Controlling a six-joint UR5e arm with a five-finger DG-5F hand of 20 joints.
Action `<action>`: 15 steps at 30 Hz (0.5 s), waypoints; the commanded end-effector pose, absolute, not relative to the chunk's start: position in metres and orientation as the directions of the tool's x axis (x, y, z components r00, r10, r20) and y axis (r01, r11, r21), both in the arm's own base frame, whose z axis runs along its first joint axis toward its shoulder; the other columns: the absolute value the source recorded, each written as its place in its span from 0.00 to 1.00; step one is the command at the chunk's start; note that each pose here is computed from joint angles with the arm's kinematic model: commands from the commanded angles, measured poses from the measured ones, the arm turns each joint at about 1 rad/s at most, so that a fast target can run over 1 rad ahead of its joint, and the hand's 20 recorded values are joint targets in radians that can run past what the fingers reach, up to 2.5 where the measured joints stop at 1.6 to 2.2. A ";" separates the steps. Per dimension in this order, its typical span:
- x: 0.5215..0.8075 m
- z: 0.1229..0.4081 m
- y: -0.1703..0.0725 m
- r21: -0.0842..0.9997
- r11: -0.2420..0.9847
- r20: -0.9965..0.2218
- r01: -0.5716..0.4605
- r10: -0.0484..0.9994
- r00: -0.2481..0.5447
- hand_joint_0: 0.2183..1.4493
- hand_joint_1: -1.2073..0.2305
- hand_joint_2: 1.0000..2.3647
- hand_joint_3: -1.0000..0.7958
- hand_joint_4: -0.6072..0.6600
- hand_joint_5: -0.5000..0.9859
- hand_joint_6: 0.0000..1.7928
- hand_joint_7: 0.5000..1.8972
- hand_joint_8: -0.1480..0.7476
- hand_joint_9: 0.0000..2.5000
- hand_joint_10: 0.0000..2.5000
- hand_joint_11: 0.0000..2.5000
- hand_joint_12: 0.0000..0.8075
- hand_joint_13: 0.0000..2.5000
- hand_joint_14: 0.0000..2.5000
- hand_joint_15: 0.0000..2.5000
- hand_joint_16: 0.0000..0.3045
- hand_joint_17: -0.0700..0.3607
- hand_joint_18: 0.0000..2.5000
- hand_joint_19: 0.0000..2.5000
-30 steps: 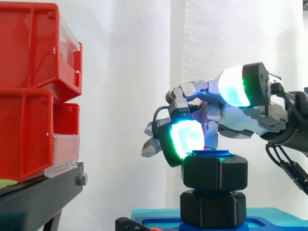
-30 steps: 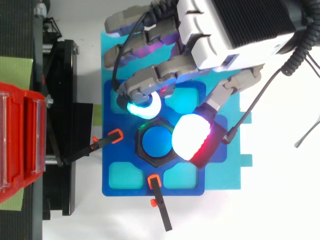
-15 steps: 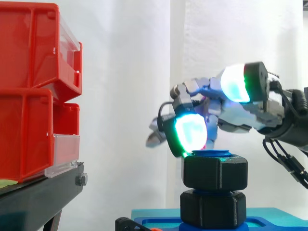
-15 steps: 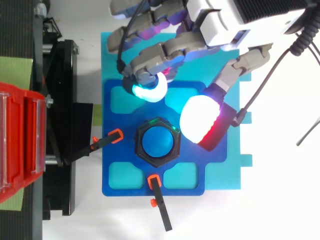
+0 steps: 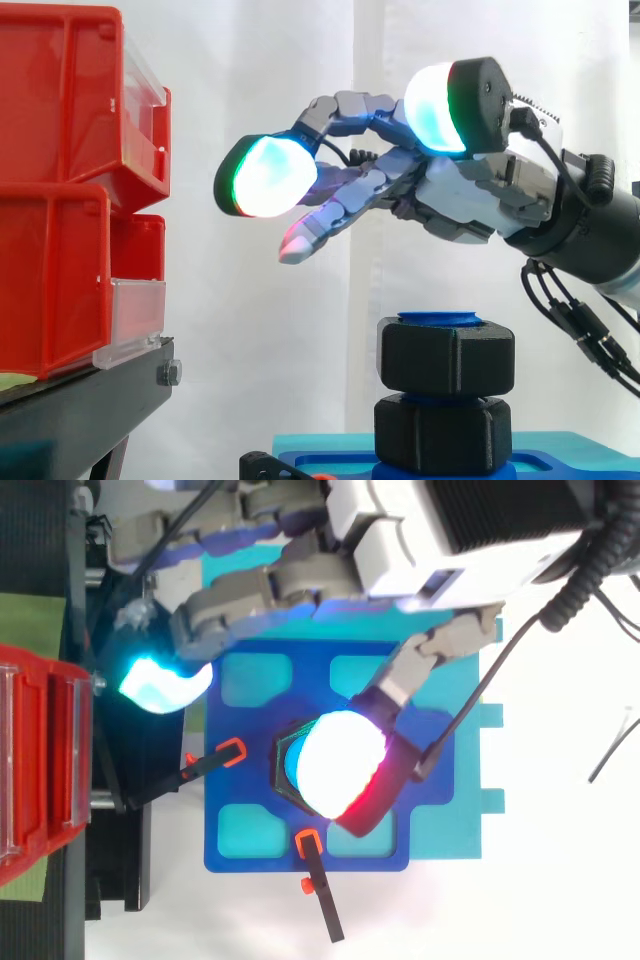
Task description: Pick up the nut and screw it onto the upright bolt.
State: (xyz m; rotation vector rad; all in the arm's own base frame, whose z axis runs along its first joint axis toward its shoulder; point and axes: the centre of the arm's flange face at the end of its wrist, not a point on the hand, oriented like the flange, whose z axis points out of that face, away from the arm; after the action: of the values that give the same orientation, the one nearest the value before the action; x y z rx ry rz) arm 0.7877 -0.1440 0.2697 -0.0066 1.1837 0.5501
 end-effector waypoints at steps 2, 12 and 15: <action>0.789 0.254 -0.125 0.288 0.868 -0.891 -0.404 0.398 0.219 0.16 0.71 0.00 0.28 0.51 0.24 0.28 0.15 0.36 0.36 0.00 0.00 0.30 0.14 0.00 0.00 0.10 0.31 0.00 0.00; 0.779 0.229 -0.117 0.317 0.871 -0.909 -0.375 0.392 0.143 0.13 0.78 0.00 0.28 0.51 0.19 0.28 0.07 0.39 0.14 0.00 0.00 0.36 0.00 0.00 0.00 0.15 0.39 0.00 0.00; 0.775 0.219 -0.115 0.324 0.871 -0.911 -0.369 0.392 0.126 0.13 0.80 0.00 0.28 0.52 0.19 0.28 0.07 0.39 0.13 0.00 0.00 0.36 0.00 0.00 0.00 0.15 0.40 0.00 0.00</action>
State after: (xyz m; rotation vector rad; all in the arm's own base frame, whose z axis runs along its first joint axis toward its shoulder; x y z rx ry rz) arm 0.7786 -0.1161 0.2277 0.0155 1.3154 0.5530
